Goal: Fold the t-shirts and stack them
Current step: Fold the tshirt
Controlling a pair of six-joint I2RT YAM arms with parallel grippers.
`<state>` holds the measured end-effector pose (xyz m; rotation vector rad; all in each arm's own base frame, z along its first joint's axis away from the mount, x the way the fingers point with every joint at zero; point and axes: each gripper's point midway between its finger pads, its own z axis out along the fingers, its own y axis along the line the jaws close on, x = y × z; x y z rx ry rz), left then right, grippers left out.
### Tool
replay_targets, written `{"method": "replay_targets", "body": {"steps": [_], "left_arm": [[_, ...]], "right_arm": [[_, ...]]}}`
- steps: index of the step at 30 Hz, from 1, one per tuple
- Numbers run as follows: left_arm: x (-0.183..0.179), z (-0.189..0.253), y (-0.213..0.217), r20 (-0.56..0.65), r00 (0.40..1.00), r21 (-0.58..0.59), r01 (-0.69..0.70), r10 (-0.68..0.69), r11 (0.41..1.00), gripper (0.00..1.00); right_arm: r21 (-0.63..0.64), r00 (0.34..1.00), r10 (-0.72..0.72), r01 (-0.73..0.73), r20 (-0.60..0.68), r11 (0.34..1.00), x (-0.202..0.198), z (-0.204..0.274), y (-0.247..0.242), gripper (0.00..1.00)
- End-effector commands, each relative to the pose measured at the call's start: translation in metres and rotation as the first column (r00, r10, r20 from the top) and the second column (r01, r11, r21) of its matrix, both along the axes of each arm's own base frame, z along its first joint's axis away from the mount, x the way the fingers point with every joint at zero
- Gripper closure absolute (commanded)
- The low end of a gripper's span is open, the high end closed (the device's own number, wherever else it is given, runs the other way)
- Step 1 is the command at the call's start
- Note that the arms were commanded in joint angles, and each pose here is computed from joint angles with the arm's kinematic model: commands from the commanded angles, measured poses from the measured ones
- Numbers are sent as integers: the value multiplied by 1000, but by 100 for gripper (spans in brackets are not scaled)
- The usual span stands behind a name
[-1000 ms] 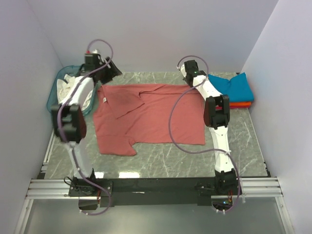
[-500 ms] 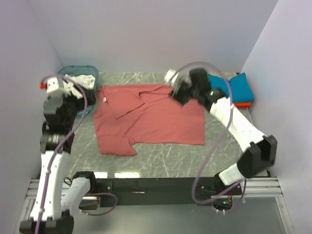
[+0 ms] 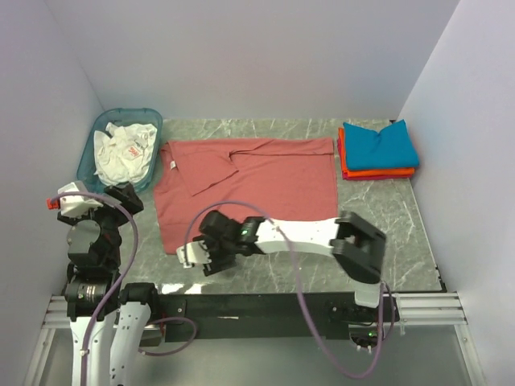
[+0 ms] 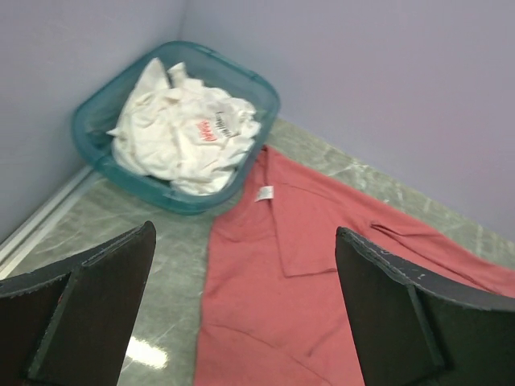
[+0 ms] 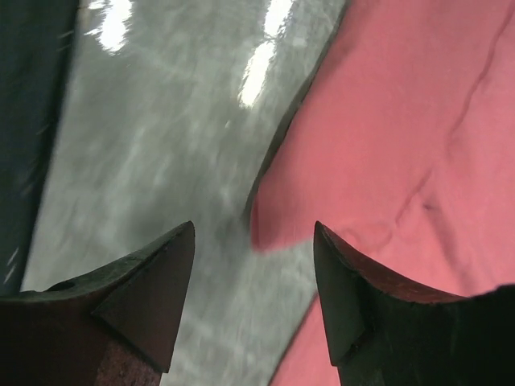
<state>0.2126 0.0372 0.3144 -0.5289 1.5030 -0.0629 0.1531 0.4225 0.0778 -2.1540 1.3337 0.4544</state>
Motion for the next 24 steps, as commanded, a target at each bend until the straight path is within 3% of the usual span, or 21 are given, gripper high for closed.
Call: {"method": "replay_targets", "body": {"steps": [1,9,13,20,23,24], "left_arm": [[-13,0,21,11,992,-9,-125,125,992,1],[-19,1,26,29,986,-35,-164,165,986,1],[-21,3,27,37,985,-37,-169,170,985,0],[-20,4,26,42,986,-38,-159,161,986,0],[-20,4,25,42,986,-36,-158,159,987,0],[-19,3,25,42,987,-36,-155,156,987,0]], "right_arm": [[78,979,-161,151,129,985,36,19,37,33],[24,973,-187,185,133,982,40,-23,67,37],[12,980,-175,175,90,985,33,-31,71,46],[-1,986,-166,166,22,986,23,-38,74,52],[-11,986,-166,166,-9,986,19,-40,78,60],[-5,986,-167,167,-25,986,18,-39,82,68]]}}
